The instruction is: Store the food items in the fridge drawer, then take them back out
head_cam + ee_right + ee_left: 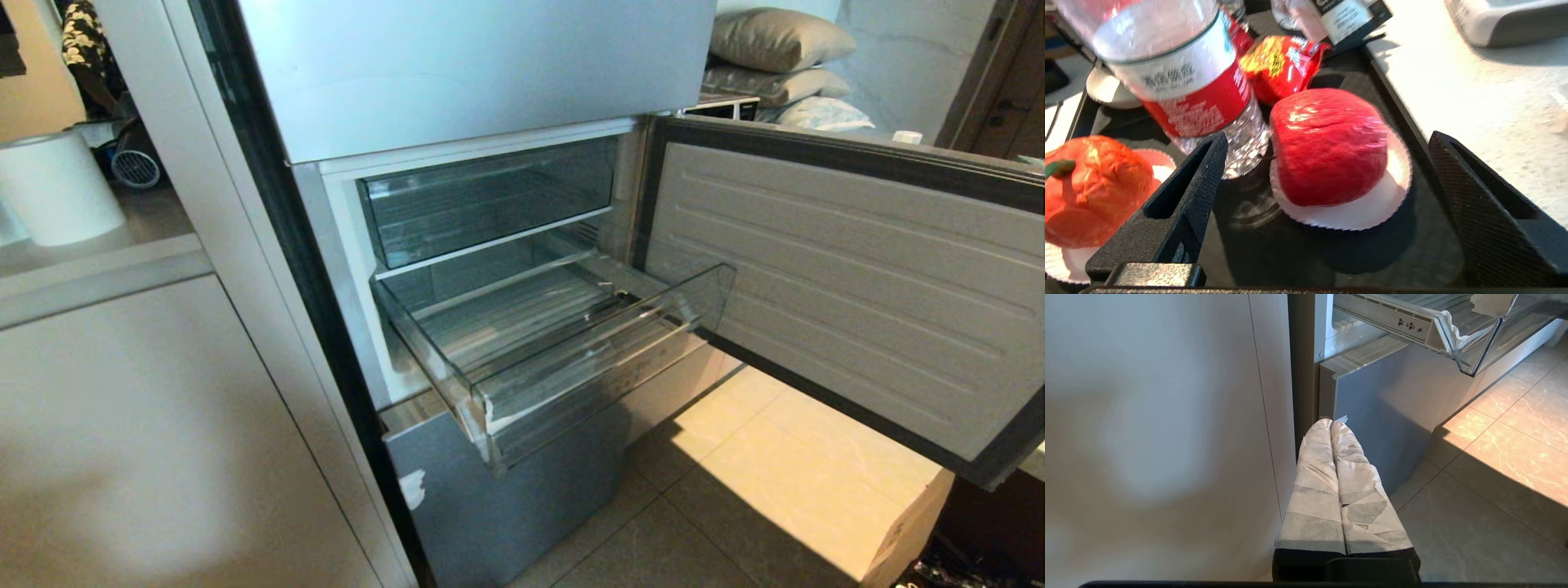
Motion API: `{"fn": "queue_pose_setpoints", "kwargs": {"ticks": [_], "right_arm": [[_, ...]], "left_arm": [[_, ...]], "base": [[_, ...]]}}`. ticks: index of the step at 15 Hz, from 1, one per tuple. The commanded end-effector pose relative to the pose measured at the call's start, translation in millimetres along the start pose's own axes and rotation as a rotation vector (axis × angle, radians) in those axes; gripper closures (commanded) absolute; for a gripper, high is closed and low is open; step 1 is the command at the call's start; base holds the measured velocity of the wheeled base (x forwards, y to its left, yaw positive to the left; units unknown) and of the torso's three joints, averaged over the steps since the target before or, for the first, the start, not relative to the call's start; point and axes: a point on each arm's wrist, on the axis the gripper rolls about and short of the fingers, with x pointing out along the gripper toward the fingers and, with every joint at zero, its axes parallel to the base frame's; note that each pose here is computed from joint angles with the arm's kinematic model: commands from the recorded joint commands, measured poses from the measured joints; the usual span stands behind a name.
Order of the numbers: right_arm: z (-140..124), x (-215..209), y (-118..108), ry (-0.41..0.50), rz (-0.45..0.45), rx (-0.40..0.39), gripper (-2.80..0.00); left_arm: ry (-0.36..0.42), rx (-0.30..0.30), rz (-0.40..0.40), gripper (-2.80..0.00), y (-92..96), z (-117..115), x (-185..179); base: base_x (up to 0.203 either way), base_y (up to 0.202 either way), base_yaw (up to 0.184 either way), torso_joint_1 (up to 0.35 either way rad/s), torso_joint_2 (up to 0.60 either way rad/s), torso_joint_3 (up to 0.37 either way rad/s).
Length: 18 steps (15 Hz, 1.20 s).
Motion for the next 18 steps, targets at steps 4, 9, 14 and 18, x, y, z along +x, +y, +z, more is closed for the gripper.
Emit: {"fn": "queue_pose_setpoints", "kwargs": {"ticks": [4,9,14,18], "right_arm": [[-3,9,-8,-0.004,-0.010,0.001,-2.80],[-11,23,-11,0.006,-0.009,0.003,-2.80],[-19,32,-8,0.022,0.038,0.005,-2.80],[-24,37,-8,0.033,0.042,0.018,-2.80]], "left_arm": [[-0.002,0.000,0.000,0.00,0.0,0,0],[-0.002,0.000,0.000,0.00,0.0,0,0],[-0.002,0.000,0.000,0.00,0.0,0,0],[-0.002,0.000,0.000,0.00,0.0,0,0]], "base": [[0.000,0.000,0.000,0.000,0.00,0.000],[0.000,0.000,0.000,0.000,0.00,0.000],[0.000,0.000,0.000,0.000,0.00,0.000],[0.000,0.000,0.000,0.000,0.00,0.000]]}}
